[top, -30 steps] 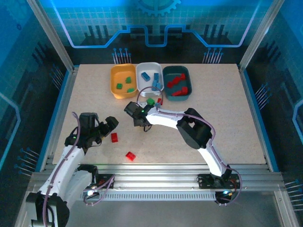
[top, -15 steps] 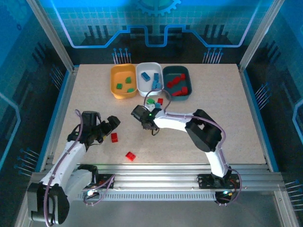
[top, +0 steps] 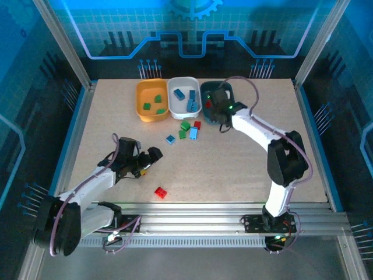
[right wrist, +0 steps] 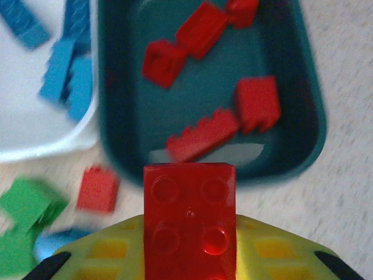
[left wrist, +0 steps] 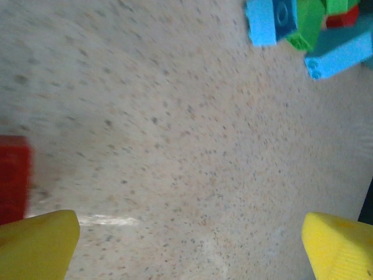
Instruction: Sort the legos into containers by color
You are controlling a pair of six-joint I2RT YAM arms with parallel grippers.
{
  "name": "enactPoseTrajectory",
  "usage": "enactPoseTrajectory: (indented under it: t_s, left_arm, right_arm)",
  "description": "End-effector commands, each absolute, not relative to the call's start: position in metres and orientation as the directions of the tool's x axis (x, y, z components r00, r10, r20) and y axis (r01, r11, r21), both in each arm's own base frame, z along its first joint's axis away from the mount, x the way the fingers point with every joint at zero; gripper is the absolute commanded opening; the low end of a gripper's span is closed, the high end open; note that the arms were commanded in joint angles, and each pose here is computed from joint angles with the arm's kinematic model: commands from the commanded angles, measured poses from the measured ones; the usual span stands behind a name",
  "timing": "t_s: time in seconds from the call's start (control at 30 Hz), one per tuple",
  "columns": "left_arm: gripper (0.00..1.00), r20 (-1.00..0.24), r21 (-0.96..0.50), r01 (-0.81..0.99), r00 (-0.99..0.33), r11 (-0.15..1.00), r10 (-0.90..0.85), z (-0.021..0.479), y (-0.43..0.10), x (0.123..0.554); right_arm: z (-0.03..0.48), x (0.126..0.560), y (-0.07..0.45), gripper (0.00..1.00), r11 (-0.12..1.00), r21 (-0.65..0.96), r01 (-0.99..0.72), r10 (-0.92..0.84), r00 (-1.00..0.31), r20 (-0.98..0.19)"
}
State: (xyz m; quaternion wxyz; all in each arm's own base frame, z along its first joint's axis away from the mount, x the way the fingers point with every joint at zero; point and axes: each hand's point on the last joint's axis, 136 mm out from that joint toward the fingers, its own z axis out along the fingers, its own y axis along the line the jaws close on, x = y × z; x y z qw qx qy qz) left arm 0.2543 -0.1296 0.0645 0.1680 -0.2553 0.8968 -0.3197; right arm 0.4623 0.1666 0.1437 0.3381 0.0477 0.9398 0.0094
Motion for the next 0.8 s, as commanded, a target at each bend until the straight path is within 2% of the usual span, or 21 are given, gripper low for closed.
enactPoseTrajectory:
  t_s: [0.0, 0.2, 0.37, 0.43, 0.53, 0.6, 0.77]
  left_arm:
    - [0.99, -0.133, -0.687, -0.319, -0.828, 0.653, -0.545, 0.069, -0.147, 0.26]
    - [0.99, -0.138, -0.681, -0.303, -0.841, 0.667, -0.523, 0.07, -0.153, 0.256]
    - [0.99, -0.148, -0.68, -0.294, -0.842, 0.672, -0.518, 0.074, -0.152, 0.254]
    - [0.99, -0.153, -0.678, -0.29, -0.843, 0.676, -0.515, 0.076, -0.152, 0.254]
    - [0.99, -0.164, -0.673, -0.284, -0.843, 0.682, -0.512, 0.079, -0.15, 0.254]
    - [0.99, -0.168, -0.67, -0.284, -0.842, 0.686, -0.512, 0.08, -0.15, 0.255]
    - [0.99, -0.206, -0.647, -0.293, -0.822, 0.704, -0.531, 0.088, -0.14, 0.258]
  right_arm:
    - [0.127, 0.488, 0.163, 0.32, 0.998, 0.063, 0.016, 0.048, -0.83, -0.556]
    - [0.12, 0.533, 0.146, 0.37, 0.996, 0.085, 0.04, 0.079, -0.849, -0.522]
    - [0.109, 0.549, 0.141, 0.41, 0.995, 0.087, 0.053, 0.089, -0.863, -0.498]
    - [0.11, 0.552, 0.142, 0.47, 0.995, 0.089, 0.049, 0.087, -0.862, -0.499]
    - [0.112, 0.554, 0.144, 0.49, 0.994, 0.096, 0.048, 0.09, -0.858, -0.506]
    - [0.115, 0.554, 0.143, 0.56, 0.994, 0.097, 0.051, 0.093, -0.857, -0.506]
    - [0.148, 0.535, 0.153, 0.56, 0.994, 0.109, 0.024, 0.082, -0.819, -0.568]
